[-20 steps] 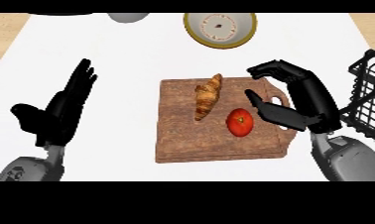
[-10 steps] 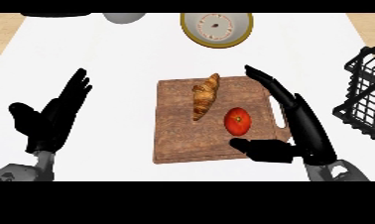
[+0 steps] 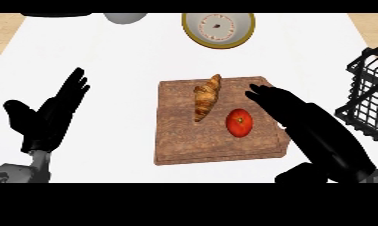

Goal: Pick the tomato from the cutting board and place it in the tiered basket

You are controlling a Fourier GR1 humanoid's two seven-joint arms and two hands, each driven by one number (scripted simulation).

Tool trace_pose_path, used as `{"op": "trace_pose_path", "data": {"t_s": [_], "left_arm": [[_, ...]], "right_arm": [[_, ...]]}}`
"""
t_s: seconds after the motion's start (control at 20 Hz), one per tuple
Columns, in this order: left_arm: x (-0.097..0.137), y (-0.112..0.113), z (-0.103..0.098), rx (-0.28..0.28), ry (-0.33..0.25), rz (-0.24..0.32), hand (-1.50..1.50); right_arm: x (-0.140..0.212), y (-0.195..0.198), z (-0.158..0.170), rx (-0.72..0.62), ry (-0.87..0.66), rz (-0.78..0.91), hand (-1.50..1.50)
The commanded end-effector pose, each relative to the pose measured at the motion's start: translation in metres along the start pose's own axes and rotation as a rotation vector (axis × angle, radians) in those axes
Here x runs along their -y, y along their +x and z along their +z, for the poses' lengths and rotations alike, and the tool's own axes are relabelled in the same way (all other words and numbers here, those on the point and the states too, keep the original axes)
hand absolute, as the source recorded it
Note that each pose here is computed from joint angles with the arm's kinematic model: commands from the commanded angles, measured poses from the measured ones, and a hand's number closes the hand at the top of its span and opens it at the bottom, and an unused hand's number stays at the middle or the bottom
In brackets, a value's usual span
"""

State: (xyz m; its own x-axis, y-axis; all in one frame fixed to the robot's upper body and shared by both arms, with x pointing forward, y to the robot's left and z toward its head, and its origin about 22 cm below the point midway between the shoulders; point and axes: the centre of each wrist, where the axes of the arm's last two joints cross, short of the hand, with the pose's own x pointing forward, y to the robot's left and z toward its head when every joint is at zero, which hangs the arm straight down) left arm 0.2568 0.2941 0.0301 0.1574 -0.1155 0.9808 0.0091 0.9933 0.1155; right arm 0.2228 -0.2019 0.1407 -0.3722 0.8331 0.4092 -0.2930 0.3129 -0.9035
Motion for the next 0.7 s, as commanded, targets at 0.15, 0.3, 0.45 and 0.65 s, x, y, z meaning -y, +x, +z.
{"op": "trace_pose_path", "data": {"t_s": [0.15,0.3,0.45,0.65], "left_arm": [[-0.005,0.009,-0.004,0.003,-0.020,-0.002,0.00],[-0.008,0.011,0.000,-0.004,-0.011,0.011,0.00],[0.002,-0.012,0.003,0.005,-0.030,0.015,0.00],[0.012,0.004,0.007,0.014,-0.019,0.005,0.00]], "right_arm": [[-0.001,0.067,0.003,-0.096,0.177,0.119,-1.50],[-0.014,0.076,-0.004,-0.147,0.143,0.114,-1.50],[-0.013,0.087,-0.018,-0.185,0.130,0.087,-1.50],[-0.048,0.074,-0.035,-0.251,0.146,0.128,-1.50]]}}
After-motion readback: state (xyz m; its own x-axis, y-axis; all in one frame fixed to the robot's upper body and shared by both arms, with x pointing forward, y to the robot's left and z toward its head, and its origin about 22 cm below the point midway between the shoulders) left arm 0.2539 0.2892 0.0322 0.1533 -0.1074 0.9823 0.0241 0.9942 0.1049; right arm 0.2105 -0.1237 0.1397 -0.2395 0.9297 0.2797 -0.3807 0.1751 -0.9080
